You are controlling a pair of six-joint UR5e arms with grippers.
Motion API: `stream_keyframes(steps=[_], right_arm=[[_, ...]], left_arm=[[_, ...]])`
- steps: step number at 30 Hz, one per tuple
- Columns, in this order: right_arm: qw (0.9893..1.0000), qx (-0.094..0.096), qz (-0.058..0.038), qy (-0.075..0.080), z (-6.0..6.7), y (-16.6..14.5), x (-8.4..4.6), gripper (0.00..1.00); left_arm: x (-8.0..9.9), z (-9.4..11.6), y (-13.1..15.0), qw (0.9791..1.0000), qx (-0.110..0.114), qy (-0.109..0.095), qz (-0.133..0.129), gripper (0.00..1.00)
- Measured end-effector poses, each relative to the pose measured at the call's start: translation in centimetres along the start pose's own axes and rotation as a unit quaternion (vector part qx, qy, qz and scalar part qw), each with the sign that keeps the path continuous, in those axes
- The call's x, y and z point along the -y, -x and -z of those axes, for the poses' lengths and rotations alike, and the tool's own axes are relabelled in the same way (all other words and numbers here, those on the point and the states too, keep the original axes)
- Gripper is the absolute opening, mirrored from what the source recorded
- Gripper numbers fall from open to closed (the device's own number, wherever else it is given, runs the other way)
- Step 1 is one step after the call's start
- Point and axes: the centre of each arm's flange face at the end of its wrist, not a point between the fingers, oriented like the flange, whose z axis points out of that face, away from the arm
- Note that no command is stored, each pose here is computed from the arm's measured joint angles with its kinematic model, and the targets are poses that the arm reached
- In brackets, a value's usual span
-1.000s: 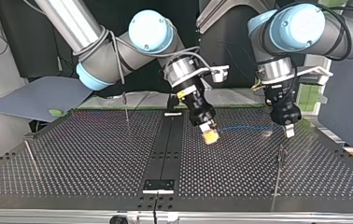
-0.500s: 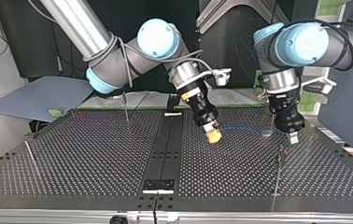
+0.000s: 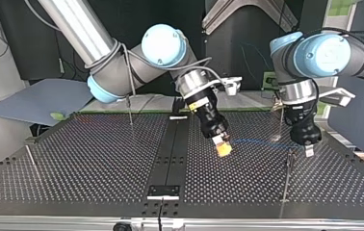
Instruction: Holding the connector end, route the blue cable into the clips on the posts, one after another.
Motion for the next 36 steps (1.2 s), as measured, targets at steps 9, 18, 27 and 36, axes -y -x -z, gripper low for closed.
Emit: stream_keyframes(steps=[9, 18, 27, 36], right_arm=[[1.0000, 0.009, -0.0012, 0.001, -0.2, 1.1, -0.5, 0.00], [0.9996, 0.027, -0.0015, 0.004, -0.3, 3.9, -1.2, 0.00], [0.9995, 0.028, 0.0005, 0.010, -0.5, 4.1, -2.4, 0.00], [0.9994, 0.026, 0.0042, 0.023, -0.8, 4.0, -4.5, 0.00]], left_arm=[[-0.3, -1.1, 0.1, 1.0000, 0.001, -0.008, 0.000, 0.00], [-0.8, -2.4, -0.9, 0.9998, -0.006, -0.018, -0.004, 0.00], [-1.3, -3.6, 0.0, 0.9997, 0.007, -0.025, 0.002, 0.00], [-1.9, -4.8, -1.6, 0.9995, -0.005, -0.032, 0.003, 0.00]])
